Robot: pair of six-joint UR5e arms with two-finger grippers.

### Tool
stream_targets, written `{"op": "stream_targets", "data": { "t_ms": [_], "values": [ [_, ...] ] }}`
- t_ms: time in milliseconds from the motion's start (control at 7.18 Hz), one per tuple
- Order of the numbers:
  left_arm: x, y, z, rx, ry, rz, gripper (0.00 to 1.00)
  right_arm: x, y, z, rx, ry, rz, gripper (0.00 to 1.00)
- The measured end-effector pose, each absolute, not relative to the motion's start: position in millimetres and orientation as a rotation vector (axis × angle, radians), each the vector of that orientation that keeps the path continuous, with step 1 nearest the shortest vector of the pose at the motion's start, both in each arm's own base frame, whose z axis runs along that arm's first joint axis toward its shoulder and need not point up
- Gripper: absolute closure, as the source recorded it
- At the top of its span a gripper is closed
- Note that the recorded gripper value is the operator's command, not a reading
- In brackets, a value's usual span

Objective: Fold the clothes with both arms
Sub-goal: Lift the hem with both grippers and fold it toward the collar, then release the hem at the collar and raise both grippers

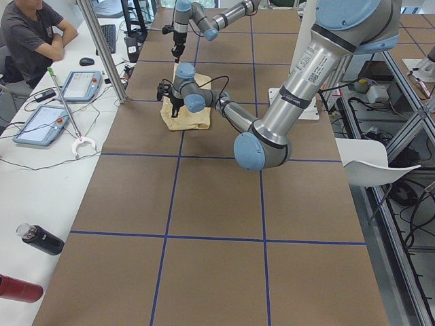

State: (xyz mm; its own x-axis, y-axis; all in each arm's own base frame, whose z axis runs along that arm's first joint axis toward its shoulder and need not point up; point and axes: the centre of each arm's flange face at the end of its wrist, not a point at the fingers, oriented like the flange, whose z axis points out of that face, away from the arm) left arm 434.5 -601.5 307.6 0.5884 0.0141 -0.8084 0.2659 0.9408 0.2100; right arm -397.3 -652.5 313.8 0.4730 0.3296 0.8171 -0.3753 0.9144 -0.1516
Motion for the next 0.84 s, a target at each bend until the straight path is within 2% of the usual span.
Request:
{"op": "stream_targets", "data": {
  "t_ms": [696, 836],
  "values": [
    [443.7, -608.7, 280.1, 0.336, 1.000, -0.187, 1.00, -421.3, -658.0, 299.3, 0.057, -1.003, 0.408, 1.00],
    [444.7, -608.1, 277.4, 0.336, 1.005, -0.188, 1.00, -426.1, -654.7, 296.5, 0.063, -1.016, 0.395, 0.66]
  ]
}}
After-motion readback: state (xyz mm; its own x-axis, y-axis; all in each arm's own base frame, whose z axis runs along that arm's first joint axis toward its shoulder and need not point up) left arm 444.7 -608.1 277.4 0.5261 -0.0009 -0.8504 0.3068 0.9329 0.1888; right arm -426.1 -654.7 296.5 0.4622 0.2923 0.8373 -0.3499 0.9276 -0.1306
